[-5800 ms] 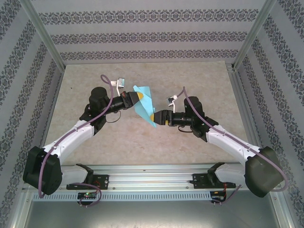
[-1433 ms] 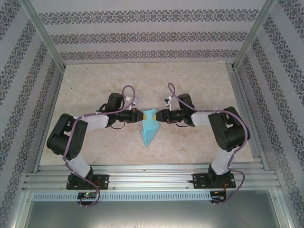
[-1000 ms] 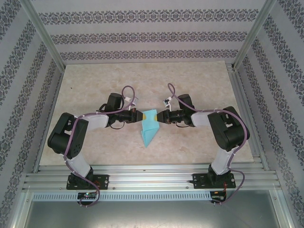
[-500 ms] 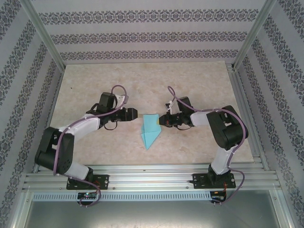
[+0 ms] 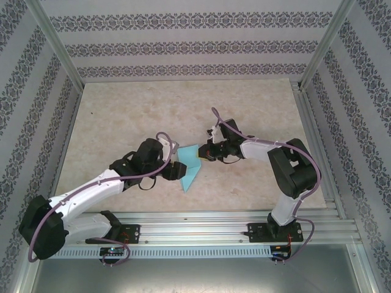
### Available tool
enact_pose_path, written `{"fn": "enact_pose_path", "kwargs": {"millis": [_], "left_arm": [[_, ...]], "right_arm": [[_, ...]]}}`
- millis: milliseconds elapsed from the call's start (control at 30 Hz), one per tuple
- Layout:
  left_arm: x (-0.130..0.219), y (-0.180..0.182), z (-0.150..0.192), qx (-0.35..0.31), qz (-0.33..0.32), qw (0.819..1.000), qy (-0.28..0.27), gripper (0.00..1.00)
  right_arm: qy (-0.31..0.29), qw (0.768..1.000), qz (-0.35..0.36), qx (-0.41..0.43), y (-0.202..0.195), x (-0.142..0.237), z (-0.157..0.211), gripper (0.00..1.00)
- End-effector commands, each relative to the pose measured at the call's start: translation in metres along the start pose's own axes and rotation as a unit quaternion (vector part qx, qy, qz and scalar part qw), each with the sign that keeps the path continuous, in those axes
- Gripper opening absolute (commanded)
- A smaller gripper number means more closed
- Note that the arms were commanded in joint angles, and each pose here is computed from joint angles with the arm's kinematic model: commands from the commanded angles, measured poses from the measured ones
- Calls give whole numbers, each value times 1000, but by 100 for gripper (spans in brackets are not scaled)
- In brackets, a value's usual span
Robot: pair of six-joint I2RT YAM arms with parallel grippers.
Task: Fold a paper plane with a square sheet of paper (fold left side to right side)
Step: Fold the wing for the fifth time at the center of the table.
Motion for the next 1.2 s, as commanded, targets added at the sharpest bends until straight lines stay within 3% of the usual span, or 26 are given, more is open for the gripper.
{"fn": "enact_pose_path", "kwargs": {"millis": [0, 433, 733, 967, 1167], "left_arm": [[-17, 1, 9, -6, -31, 999, 27, 66], [-68, -13, 23, -61, -71, 991, 94, 71], [-91, -2, 37, -71, -127, 980, 139, 71], [-100, 6, 47, -64, -152, 974, 157, 65], [-102, 8, 52, -61, -155, 973, 161, 50]], "right_arm": [[-6, 1000, 18, -19, 7, 2, 0, 3], [2, 999, 21, -34, 11, -7, 0, 4], [8, 999, 28, -38, 8, -11, 2, 5], [12, 998, 33, -42, 5, -16, 3, 5], [13, 998, 40, -43, 3, -18, 2, 7]]}}
Point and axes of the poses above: each hand's point on the last joint's axis, 136 mm out from that joint toward the fingers, its own x axis back along the fingers, its own y axis along the line the jaws close on, z = x × y, the point moved 3 cm from there along x, back along the fingers, and after that the axes turned 11 degrees about -x, right-handed, at the moved point
